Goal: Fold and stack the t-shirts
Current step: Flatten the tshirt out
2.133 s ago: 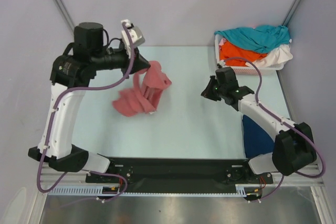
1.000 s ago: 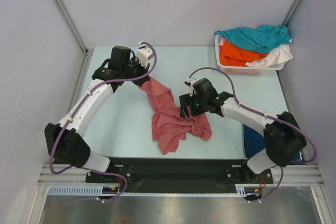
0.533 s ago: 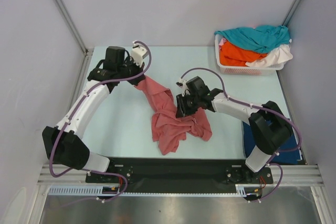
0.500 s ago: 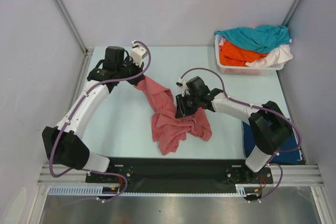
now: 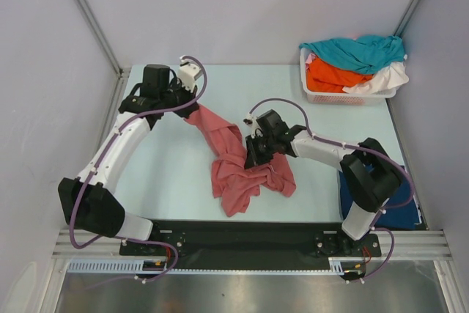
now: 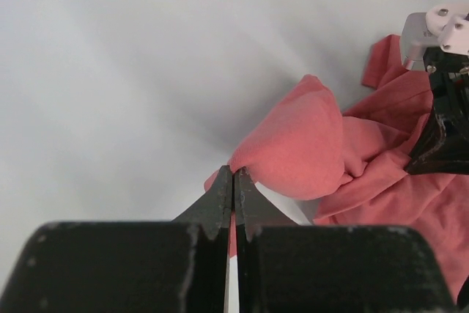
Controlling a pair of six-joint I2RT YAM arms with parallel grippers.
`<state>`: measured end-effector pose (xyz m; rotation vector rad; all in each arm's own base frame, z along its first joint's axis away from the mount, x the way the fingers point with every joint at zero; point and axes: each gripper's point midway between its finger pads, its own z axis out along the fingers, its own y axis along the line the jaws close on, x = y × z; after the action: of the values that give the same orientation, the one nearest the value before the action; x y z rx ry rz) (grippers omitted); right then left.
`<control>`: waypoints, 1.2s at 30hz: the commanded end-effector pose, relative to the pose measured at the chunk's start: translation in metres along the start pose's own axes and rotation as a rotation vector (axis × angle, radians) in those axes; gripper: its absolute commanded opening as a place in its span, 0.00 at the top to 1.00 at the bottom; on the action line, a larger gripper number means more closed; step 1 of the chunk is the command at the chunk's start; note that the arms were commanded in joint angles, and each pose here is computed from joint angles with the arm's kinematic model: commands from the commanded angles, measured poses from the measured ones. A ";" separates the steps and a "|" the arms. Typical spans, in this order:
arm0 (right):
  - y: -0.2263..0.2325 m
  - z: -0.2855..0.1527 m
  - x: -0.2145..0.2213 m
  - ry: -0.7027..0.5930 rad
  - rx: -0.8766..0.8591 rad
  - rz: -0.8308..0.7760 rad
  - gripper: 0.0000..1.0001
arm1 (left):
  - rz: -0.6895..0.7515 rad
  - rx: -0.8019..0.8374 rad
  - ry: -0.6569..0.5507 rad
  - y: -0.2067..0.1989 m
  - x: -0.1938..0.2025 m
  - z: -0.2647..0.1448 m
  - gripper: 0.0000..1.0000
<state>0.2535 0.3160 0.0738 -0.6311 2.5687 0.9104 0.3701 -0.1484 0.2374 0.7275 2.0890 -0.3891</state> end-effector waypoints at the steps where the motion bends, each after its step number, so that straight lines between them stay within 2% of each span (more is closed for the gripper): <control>1: 0.005 0.002 -0.008 -0.018 -0.012 -0.005 1.00 | 0.004 -0.036 -0.081 0.008 -0.018 -0.015 1.00; 5: 0.003 -0.022 -0.030 -0.088 0.058 -0.008 1.00 | -0.030 -0.160 -0.090 0.047 -0.019 -0.029 1.00; 7: 0.016 -0.053 -0.055 -0.182 0.069 -0.037 1.00 | -0.072 -0.195 -0.096 0.064 -0.018 -0.042 1.00; 11: 0.025 -0.113 -0.074 -0.294 0.161 -0.126 1.00 | -0.085 -0.301 -0.154 0.104 -0.035 -0.103 1.00; 17: 0.043 -0.190 -0.082 -0.448 0.218 -0.189 1.00 | -0.036 -0.442 -0.195 0.119 -0.058 -0.187 1.00; 22: 0.065 -0.239 -0.087 -0.577 0.195 -0.240 1.00 | 0.077 -0.572 -0.256 0.100 -0.094 -0.267 1.00; 25: 0.070 -0.259 -0.080 -0.635 0.189 -0.255 1.00 | 0.129 -0.638 -0.261 0.091 -0.101 -0.295 1.00; 27: 0.068 -0.258 -0.077 -0.646 0.184 -0.250 1.00 | 0.132 -0.660 -0.250 0.092 -0.098 -0.299 1.00; 30: 0.048 -0.242 -0.072 -0.634 0.219 -0.219 1.00 | 0.114 -0.667 -0.226 0.108 -0.087 -0.281 1.00; 36: -0.026 -0.214 -0.093 -0.673 0.294 -0.084 1.00 | 0.021 -0.596 -0.182 0.183 -0.062 -0.182 1.00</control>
<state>0.2731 0.1961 0.2669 -0.3788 2.0314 0.5794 0.3287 0.0447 0.4323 0.3743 1.8267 0.1857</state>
